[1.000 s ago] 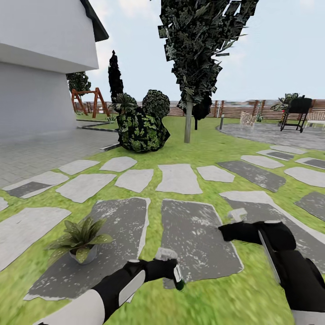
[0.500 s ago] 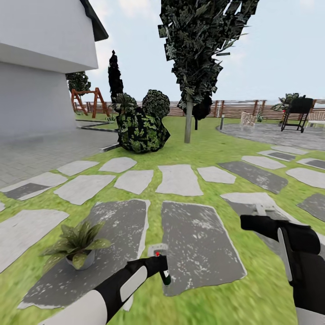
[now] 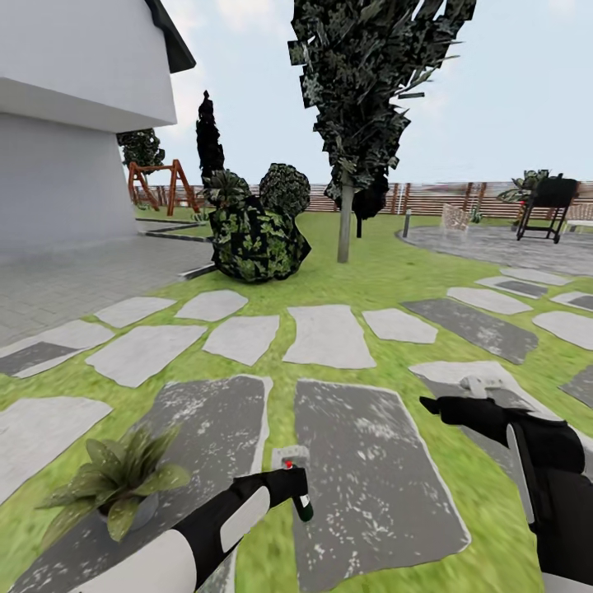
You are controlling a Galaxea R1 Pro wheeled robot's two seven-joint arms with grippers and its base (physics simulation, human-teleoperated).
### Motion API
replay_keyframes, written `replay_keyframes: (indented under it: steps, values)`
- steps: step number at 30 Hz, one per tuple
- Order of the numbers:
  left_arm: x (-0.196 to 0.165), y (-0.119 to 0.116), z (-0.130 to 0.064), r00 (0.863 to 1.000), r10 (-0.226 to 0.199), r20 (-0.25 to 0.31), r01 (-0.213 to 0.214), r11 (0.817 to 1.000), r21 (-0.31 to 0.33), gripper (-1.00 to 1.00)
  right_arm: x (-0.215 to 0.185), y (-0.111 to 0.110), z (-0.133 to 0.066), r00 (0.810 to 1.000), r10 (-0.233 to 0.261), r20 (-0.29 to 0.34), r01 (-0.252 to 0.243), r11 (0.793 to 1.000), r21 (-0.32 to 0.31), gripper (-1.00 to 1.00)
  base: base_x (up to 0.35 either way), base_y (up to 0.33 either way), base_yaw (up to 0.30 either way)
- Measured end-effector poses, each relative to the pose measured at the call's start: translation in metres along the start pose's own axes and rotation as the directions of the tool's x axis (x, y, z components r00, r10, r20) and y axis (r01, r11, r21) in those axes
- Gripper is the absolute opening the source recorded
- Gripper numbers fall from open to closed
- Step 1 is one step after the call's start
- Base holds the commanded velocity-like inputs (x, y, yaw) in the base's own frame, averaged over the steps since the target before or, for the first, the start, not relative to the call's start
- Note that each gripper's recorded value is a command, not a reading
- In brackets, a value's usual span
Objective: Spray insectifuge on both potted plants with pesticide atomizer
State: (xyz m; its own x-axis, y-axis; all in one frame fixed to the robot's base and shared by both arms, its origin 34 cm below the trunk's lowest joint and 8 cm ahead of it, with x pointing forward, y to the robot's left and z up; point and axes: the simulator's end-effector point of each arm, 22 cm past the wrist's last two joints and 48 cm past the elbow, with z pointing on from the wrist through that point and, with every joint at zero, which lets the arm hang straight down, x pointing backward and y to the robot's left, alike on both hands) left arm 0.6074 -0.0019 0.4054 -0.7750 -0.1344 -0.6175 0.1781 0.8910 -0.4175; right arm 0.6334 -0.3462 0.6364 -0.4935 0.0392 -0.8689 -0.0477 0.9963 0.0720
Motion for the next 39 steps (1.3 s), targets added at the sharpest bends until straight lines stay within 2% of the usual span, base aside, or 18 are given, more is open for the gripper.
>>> replay_keyframes:
  steps: [7,12,16,19,20,23,29,39]
  values:
    - [-0.001,0.002,-0.001,1.0,0.002,0.004,-0.002,1.0,0.0,-1.0,-0.008,0.0,-0.001,0.999,-0.022,0.035,0.022,1.0,0.006,1.0,0.335,0.0,-0.008]
    - [0.005,-0.006,-0.001,0.999,0.035,-0.004,-0.035,0.999,0.01,-1.0,-0.008,0.0,-0.001,0.999,-0.02,0.033,0.02,1.0,0.008,1.0,0.335,0.0,-0.185]
    - [0.006,-0.008,-0.001,0.999,0.043,-0.005,-0.043,0.999,0.01,-1.0,-0.005,0.005,0.001,1.0,-0.016,0.022,0.016,1.0,-0.001,1.0,0.336,0.0,-0.262]
    - [0.007,-0.009,-0.001,0.999,0.044,-0.006,-0.044,0.999,0.011,-1.0,-0.003,0.015,0.003,1.0,-0.009,0.018,0.009,1.0,-0.018,1.0,0.337,-0.051,-0.272]
    - [0.007,-0.01,0.0,0.999,0.044,-0.006,-0.044,0.999,0.011,-1.0,-0.001,0.038,0.007,1.0,-0.025,0.011,0.026,0.998,-0.058,1.0,0.337,-0.112,-0.268]
    - [0.006,-0.01,-0.001,0.999,0.043,-0.004,-0.043,0.999,0.01,-1.0,0.001,0.057,0.01,0.998,-0.056,0.004,0.056,0.995,-0.086,1.0,0.337,-0.137,-0.107]
    - [0.006,-0.009,-0.001,0.999,0.039,-0.003,-0.039,0.999,0.01,-1.0,-0.002,0.058,0.01,0.998,-0.06,0.008,0.06,0.994,-0.087,1.0,0.337,-0.146,-0.002]
    - [-0.002,-0.012,-0.001,0.999,0.021,0.029,-0.022,1.0,0.023,-1.0,-0.025,0.059,0.009,0.995,-0.074,0.062,0.079,0.993,-0.086,1.0,0.337,-0.14,0.0]
